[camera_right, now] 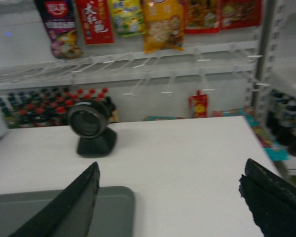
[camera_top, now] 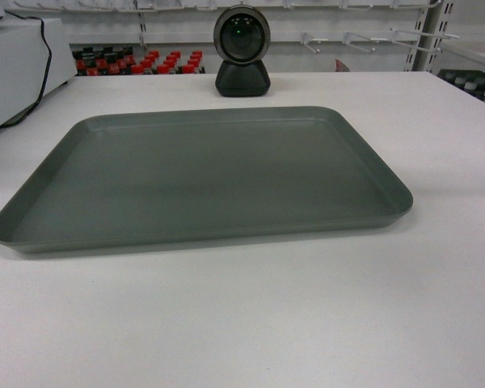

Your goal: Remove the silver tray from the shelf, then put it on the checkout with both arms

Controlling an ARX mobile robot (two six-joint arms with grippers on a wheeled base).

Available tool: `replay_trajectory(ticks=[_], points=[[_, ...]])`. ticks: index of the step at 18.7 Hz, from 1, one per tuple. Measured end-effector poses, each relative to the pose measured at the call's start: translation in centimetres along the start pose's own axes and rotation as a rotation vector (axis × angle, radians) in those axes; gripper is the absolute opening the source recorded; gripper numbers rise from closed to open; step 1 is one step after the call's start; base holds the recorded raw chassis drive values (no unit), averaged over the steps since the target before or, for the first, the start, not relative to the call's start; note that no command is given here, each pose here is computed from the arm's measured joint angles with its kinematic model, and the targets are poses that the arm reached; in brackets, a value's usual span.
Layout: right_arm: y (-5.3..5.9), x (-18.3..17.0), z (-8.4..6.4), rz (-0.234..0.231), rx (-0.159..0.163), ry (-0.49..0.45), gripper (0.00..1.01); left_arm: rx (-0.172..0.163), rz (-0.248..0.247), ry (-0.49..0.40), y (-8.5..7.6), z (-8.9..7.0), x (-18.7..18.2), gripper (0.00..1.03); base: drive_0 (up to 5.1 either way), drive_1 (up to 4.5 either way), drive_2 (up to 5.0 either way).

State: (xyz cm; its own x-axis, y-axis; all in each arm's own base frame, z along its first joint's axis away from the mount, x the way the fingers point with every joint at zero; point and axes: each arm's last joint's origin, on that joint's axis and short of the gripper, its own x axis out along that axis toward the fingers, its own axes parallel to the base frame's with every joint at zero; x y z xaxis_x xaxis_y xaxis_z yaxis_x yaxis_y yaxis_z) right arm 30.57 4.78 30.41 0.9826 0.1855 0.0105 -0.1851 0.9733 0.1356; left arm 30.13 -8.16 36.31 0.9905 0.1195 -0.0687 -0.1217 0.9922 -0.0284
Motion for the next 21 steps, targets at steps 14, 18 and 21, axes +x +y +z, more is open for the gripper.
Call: replay_trajectory(ticks=[14,18,21], points=[[-2.6,-11.6,-8.1,-0.192,-0.133,-0.002,0.02,0.016,-0.118,-0.073,7.5,-12.6,-8.6,0.02,0.0,0.00,0.0],[-3.7,-14.3,-10.0,-0.201,-0.133,0.004,0.02,0.019,-0.117,-0.055,8.9,-15.7,-10.8,0.02,0.0,0.00,0.0],[-3.5,-15.6,-10.8,-0.195,-0.134,-0.004,0.02,0.018,-0.102,-0.066,10.4,-16.7,-11.9,0.02,0.0,0.00,0.0]])
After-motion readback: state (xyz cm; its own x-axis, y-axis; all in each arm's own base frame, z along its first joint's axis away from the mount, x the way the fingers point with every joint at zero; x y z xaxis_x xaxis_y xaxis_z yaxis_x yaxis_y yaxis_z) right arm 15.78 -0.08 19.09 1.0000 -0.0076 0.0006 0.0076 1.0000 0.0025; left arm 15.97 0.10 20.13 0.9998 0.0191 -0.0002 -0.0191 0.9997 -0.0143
